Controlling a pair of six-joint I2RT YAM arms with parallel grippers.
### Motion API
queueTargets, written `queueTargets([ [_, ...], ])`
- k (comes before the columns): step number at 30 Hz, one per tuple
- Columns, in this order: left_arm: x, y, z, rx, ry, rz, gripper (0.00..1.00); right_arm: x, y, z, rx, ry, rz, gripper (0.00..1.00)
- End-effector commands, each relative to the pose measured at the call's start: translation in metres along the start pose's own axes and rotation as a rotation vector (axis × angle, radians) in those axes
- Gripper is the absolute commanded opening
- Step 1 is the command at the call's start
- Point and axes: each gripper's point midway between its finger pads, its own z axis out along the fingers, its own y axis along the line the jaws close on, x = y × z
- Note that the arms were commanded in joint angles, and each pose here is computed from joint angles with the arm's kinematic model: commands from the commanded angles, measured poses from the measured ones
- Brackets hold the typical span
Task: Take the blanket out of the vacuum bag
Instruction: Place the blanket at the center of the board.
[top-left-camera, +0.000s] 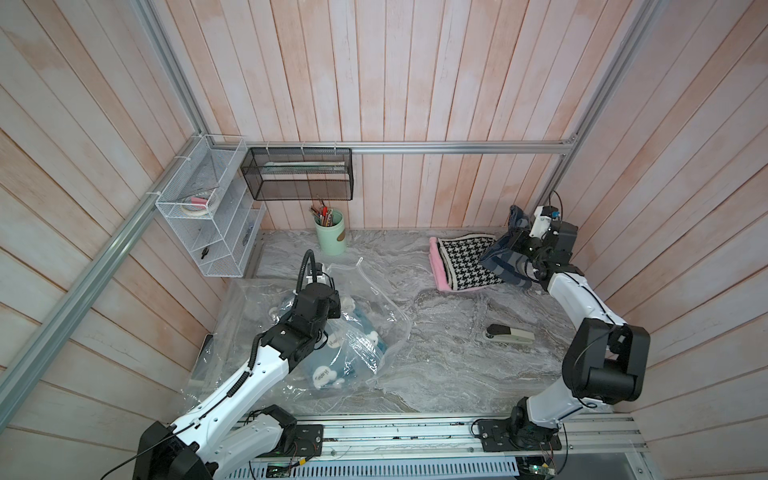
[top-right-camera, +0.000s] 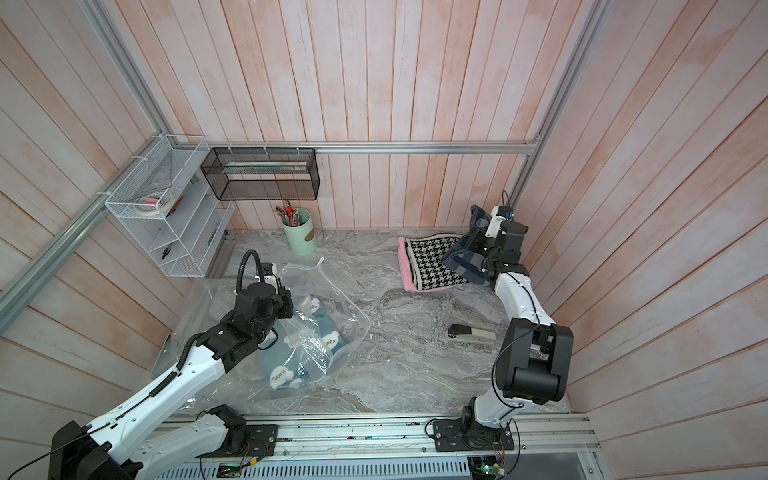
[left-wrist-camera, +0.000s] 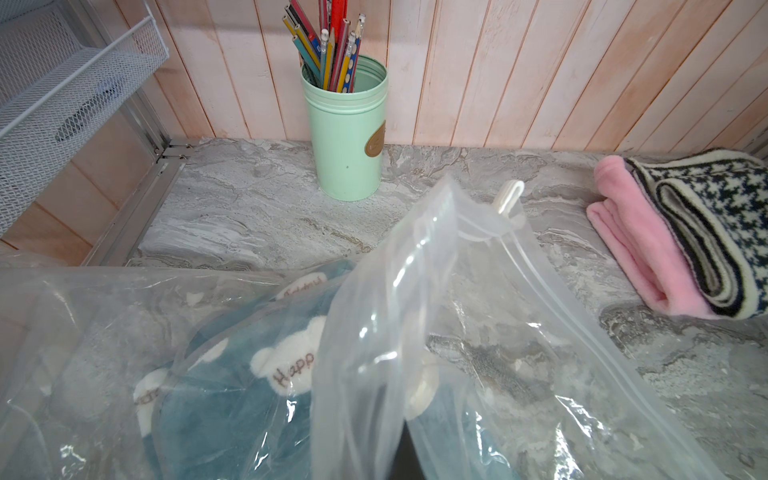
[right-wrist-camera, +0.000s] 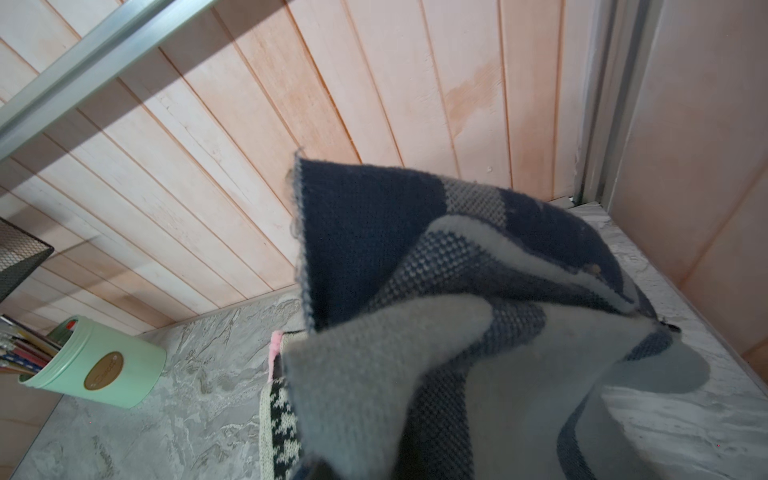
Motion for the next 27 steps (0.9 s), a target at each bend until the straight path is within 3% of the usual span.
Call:
queueTargets([
  [1,-0.004,0.001,0.003,-0.006,-0.020,-0.004,0.00,-0.019,0.038,0.005,-0.072,-0.033,-0.087,0.00],
  [9,0.002,0.005,0.001,-0.014,-0.021,-0.010,0.00,-0.008,0.077,0.022,-0.125,0.017,-0.136,0.00],
  [27,0.006,0.009,0.005,-0.031,-0.016,-0.009,0.00,0.079,0.141,0.077,-0.241,0.236,-0.172,0.00],
])
